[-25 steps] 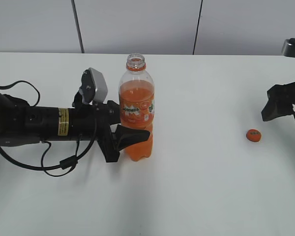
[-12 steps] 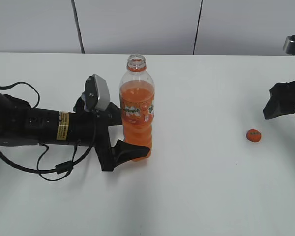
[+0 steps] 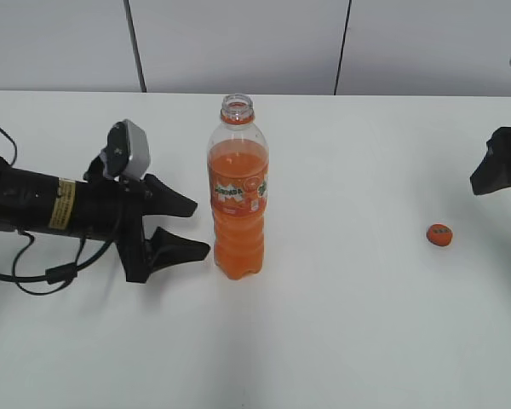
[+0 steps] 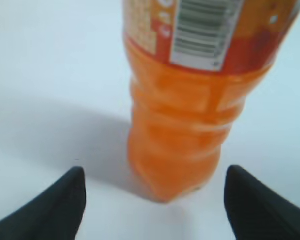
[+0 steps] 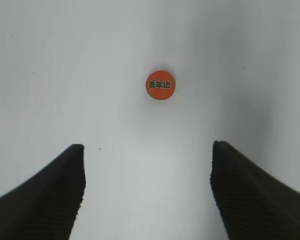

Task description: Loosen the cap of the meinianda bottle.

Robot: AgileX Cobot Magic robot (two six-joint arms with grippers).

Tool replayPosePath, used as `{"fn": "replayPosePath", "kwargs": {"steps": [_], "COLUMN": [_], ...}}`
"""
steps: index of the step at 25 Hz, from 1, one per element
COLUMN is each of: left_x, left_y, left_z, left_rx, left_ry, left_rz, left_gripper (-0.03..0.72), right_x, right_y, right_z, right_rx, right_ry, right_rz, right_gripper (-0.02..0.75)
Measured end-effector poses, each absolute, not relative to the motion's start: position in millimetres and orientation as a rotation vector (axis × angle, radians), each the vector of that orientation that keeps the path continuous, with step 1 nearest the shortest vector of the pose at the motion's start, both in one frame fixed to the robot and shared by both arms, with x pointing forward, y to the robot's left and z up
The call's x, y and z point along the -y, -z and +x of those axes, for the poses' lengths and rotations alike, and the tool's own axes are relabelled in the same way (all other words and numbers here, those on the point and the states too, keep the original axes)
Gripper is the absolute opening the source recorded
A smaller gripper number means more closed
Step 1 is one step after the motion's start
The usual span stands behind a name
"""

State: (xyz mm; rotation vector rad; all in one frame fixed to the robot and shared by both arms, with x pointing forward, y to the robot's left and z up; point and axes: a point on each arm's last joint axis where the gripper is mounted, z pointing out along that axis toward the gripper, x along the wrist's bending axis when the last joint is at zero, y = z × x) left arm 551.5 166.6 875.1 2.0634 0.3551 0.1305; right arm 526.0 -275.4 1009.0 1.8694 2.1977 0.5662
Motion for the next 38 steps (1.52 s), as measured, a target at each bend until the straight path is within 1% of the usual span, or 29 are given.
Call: {"fn": "replayPosePath", "kwargs": {"steps": [2,3,6,9,10,15,17,19,20,21,23,25,27,34,38], "left_x": [-178,-184,-199,-213,-220,-263,-278,-289,-291,-293,-291,-287,-284,-282,-283], "left_y": [-884,-889,-910,-937,-947,-991,-1006,-1020,-1027,-1035,-1047,-1062,-1075,-1127,-1155], "left_z": [554,557,564,568,571,583,585,583,583,583,581,581,580,567,555], "left_rx": [-0.401,-0.461,-0.617,-0.709,-0.758,-1.213,-1.38,-1.547,-1.612,-1.646,-1.711,-1.728,-1.751,-1.866,-1.869], "left_ry": [-0.147,-0.164,-0.27,-0.475,-0.566,-1.019,-1.151,-1.214,-1.2,-1.19,-1.07,-0.952,-0.872,-0.72,-0.722], "left_rz": [2.087,2.096,2.118,2.161,2.174,2.131,2.091,2.044,2.023,2.051,2.125,2.178,2.189,2.184,2.154], "left_gripper": [0.502,0.491,0.47,0.463,0.463,0.452,0.438,0.418,0.412,0.407,0.404,0.404,0.403,0.401,0.401], "right_x": [276,276,277,278,278,283,285,287,287,287,287,288,288,284,284], "right_y": [-1015,-1019,-1030,-1041,-1044,-1055,-1062,-1070,-1074,-1079,-1087,-1097,-1107,-1153,-1181], "right_z": [523,521,516,511,509,506,506,508,509,509,511,511,512,506,500], "right_rx": [-2.189,-2.183,-2.161,-2.141,-2.136,-2.114,-2.103,-2.085,-2.074,-2.065,-2.058,-2.056,-2.046,-2.016,-2.011], "right_ry": [-0.573,-0.578,-0.604,-0.624,-0.626,-0.591,-0.571,-0.567,-0.57,-0.576,-0.581,-0.581,-0.586,-0.648,-0.665], "right_rz": [1.846,1.831,1.798,1.759,1.744,1.636,1.589,1.553,1.545,1.54,1.535,1.536,1.558,1.66,1.653], "right_gripper": [0.585,0.585,0.585,0.585,0.585,0.585,0.585,0.585,0.585,0.585,0.585,0.585,0.585,0.585,0.585]}}
